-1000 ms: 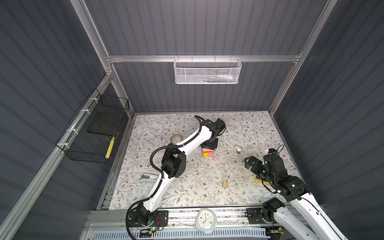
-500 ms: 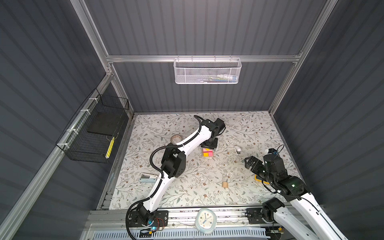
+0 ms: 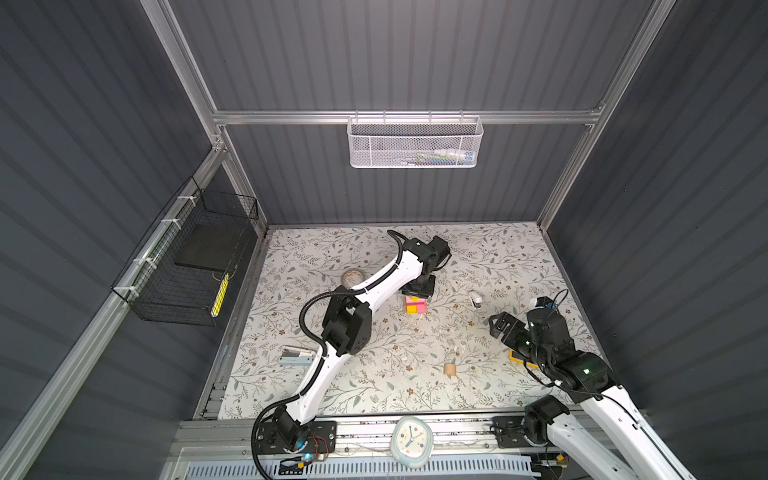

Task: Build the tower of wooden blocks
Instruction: 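Open the left gripper to release the yellow cylinder on the stack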

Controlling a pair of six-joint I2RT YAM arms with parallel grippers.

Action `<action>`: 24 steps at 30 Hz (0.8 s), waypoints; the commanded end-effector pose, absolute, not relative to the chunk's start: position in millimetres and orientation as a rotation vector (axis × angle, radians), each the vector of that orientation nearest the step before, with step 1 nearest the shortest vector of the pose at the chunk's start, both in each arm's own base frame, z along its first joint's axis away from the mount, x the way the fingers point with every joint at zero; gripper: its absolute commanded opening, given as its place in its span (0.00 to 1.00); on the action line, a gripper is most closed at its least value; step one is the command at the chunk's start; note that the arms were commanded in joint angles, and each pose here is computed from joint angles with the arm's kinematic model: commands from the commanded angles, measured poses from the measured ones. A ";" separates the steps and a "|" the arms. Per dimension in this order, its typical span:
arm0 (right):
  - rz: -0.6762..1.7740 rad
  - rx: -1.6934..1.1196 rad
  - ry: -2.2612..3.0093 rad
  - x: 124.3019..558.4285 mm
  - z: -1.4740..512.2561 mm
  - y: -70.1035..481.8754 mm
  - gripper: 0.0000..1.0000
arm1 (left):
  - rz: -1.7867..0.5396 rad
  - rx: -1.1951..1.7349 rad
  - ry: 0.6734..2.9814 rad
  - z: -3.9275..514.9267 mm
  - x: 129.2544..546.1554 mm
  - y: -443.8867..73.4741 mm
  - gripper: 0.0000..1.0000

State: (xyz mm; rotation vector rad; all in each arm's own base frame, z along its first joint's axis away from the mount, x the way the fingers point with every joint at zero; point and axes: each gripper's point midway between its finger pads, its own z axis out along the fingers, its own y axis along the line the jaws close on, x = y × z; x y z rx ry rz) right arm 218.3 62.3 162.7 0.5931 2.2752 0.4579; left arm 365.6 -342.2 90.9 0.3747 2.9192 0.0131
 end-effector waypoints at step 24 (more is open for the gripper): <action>0.431 0.606 2.282 216.5 156.8 58.1 0.99 | -0.021 0.331 2.933 92.1 366.5 -342.7 0.41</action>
